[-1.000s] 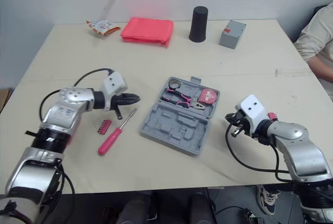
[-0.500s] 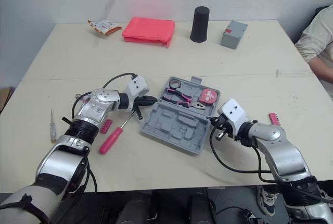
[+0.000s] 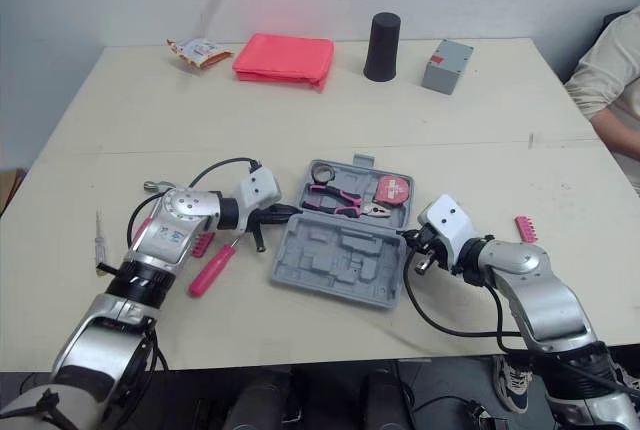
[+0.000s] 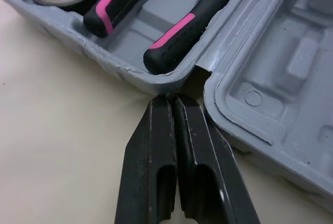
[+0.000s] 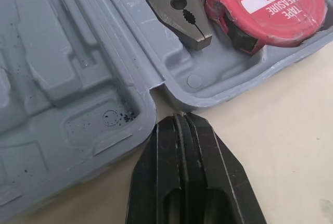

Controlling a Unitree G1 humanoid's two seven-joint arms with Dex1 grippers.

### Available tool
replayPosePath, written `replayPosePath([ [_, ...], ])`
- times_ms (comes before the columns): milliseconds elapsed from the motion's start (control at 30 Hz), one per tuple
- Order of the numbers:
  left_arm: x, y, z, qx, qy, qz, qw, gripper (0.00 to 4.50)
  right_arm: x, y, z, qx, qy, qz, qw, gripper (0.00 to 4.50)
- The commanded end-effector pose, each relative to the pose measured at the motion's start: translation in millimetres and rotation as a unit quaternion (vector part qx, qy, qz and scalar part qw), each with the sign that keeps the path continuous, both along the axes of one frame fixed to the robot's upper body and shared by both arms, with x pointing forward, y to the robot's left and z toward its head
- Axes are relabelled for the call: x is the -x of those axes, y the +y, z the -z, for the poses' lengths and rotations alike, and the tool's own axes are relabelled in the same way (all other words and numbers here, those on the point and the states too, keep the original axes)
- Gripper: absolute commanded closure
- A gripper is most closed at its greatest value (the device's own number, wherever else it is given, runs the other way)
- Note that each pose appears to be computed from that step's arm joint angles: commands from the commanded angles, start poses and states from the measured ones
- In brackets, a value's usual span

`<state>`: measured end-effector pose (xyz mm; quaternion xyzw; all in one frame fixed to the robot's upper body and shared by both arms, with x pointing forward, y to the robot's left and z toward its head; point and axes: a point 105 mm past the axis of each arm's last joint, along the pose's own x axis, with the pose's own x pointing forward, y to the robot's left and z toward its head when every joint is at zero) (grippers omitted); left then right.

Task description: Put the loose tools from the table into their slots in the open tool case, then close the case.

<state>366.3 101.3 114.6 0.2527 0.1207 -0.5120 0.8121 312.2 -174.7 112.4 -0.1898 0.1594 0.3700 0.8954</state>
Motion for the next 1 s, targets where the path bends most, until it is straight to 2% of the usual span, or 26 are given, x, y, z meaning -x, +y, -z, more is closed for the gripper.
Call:
replayPosePath([
  [33, 30.2, -16.3, 8.6, 0.005, 0.036, 0.037, 0.999, 4.41, 10.3, 14.9, -13.6, -0.023, -0.016, -0.07, 0.997, 4.49],
  [133, 43.8, -15.3, 10.0, 0.029, 0.061, 0.011, 0.998, 4.41, 12.3, 12.9, -11.9, -0.027, -0.011, -0.076, 0.997, 4.49],
  [300, 73.5, -13.3, 18.1, 0.023, 0.071, -0.012, 0.997, 4.41, 19.9, 6.7, -5.2, -0.022, 0.005, -0.082, 0.996, 4.49],
  [400, 82.1, -9.4, 20.3, 0.012, 0.068, -0.033, 0.997, 4.41, 22.9, 3.9, -3.8, -0.019, 0.009, -0.084, 0.996, 4.49],
  [567, 88.5, -2.8, 20.9, 0.001, 0.058, -0.056, 0.997, 4.41, 29.0, 5.6, -4.8, -0.023, 0.019, -0.099, 0.995, 4.49],
  [1000, 84.6, 2.3, 28.4, -0.005, 0.06, -0.077, 0.995, 4.41, 25.3, 1.5, -1.6, -0.009, 0.02, -0.095, 0.995, 4.49],
])
